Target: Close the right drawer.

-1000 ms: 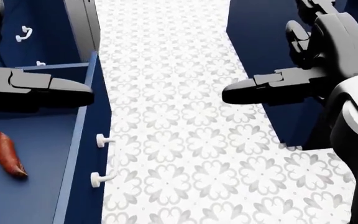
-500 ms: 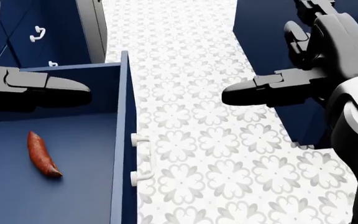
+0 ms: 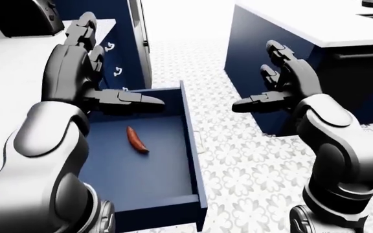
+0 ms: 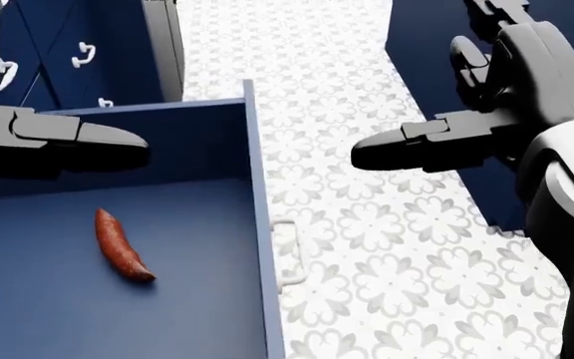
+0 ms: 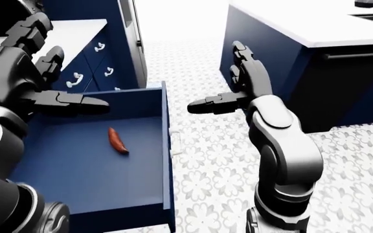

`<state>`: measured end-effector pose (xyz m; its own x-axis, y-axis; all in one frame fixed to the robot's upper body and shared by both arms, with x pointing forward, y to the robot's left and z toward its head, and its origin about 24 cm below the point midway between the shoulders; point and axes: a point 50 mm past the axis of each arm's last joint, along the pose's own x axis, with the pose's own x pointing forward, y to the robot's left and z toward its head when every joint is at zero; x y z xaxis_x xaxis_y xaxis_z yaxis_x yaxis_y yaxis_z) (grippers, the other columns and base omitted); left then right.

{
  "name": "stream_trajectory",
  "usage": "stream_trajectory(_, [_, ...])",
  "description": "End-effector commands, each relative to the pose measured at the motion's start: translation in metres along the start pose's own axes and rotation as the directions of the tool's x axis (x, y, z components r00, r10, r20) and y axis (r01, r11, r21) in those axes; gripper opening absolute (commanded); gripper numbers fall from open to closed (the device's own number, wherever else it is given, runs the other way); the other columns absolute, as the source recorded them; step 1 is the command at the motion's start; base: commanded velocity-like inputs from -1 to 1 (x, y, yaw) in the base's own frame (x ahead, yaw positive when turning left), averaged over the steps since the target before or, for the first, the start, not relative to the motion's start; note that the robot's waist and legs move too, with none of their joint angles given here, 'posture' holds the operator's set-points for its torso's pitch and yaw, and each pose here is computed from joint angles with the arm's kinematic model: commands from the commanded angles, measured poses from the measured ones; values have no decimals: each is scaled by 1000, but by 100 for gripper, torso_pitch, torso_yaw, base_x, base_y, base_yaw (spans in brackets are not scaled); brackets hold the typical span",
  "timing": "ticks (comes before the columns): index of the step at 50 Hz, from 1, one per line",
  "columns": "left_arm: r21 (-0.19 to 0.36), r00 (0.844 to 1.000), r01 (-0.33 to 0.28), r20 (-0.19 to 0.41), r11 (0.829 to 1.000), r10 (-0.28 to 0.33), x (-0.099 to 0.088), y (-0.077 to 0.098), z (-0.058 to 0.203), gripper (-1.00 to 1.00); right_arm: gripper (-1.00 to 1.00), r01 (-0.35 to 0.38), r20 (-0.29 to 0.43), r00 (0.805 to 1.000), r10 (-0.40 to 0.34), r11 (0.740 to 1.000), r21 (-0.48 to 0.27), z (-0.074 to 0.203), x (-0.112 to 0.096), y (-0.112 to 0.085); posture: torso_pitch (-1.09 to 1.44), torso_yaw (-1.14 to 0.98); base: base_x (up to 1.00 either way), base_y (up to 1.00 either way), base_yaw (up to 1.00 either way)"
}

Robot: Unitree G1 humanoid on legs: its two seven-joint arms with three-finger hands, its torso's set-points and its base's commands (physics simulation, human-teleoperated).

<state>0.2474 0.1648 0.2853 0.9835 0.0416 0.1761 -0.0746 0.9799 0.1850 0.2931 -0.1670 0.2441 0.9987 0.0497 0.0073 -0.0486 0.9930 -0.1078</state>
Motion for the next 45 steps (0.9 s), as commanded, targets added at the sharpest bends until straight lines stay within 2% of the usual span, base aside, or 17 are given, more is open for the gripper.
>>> stream_trajectory(1, [5, 997, 2, 74, 1000, -2, -2, 0, 12, 100, 100, 35, 96, 995, -34, 999, -8, 17, -4, -5, 0, 0, 0, 22, 0])
stream_trajectory(45, [12, 996, -6, 84, 1000, 5, -7, 1, 18, 100, 100, 33, 102, 994, -32, 999, -12, 20, -6, -4, 0, 0, 0, 22, 0])
